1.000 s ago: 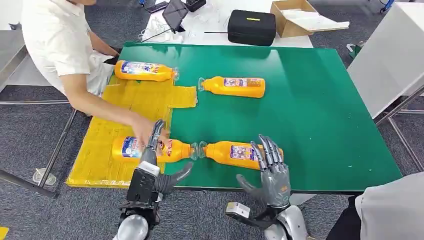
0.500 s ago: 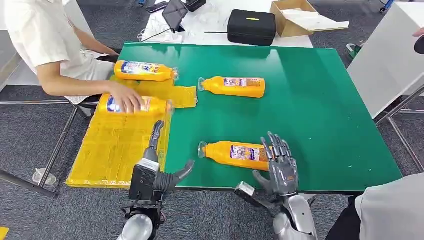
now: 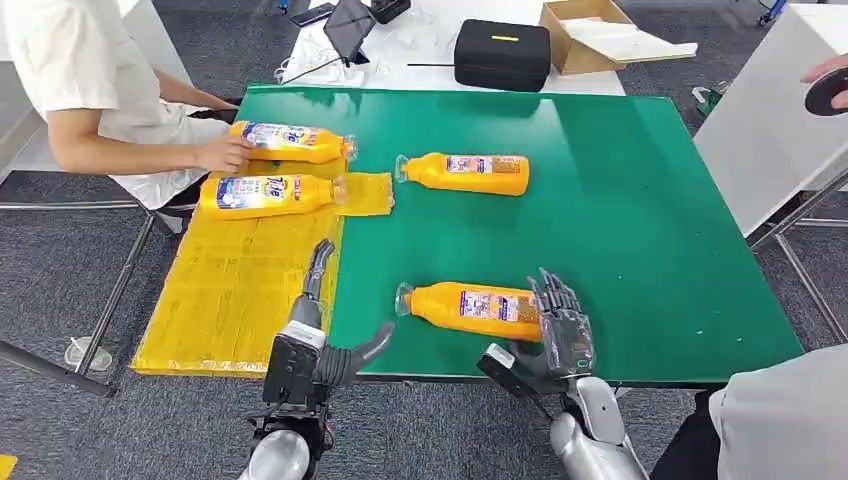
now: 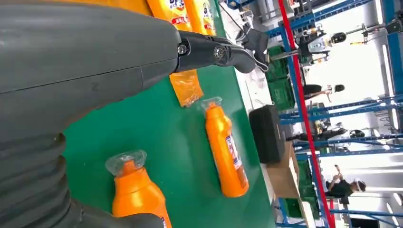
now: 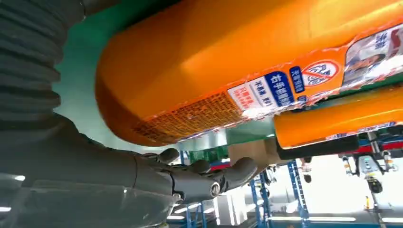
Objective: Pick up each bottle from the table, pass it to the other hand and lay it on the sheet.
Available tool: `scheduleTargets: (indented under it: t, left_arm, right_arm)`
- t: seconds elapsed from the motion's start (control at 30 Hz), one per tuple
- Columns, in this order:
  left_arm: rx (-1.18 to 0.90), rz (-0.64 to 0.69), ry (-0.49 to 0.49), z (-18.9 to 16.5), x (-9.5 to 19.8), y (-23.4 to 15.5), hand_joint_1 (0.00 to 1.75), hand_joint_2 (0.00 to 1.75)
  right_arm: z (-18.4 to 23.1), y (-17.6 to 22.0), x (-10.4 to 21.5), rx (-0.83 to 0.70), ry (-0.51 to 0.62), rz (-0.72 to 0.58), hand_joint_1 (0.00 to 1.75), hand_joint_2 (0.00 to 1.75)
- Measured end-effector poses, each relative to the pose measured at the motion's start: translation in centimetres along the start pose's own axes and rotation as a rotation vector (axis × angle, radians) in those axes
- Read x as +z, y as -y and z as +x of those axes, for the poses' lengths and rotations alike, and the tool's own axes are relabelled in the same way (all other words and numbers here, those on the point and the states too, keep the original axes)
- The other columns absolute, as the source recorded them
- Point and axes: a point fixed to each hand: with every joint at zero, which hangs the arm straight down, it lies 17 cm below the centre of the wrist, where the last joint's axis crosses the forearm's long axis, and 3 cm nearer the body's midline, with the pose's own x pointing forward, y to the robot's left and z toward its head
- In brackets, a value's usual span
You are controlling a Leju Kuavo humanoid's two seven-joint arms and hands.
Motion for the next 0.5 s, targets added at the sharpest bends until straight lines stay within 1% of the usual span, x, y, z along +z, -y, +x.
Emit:
scheduleTargets:
  t: [0.43,0.47,0.5]
  left_arm:
    - [0.004,-0.031,0.005,0.28,0.16,0.89,0.0,1.75]
    - [0.004,-0.032,0.005,0.29,0.16,0.92,0.0,1.75]
    - [0.005,-0.032,0.006,0.3,0.15,0.92,0.0,1.75]
  right_arm:
    - [-0.45,-0.87,-0.38,-0.002,-0.001,0.033,0.0,1.75]
    - [-0.46,-0.89,-0.45,-0.001,0.0,0.034,0.03,1.75]
    - [-0.48,-1.0,-0.49,-0.002,0.0,0.039,1.41,1.75]
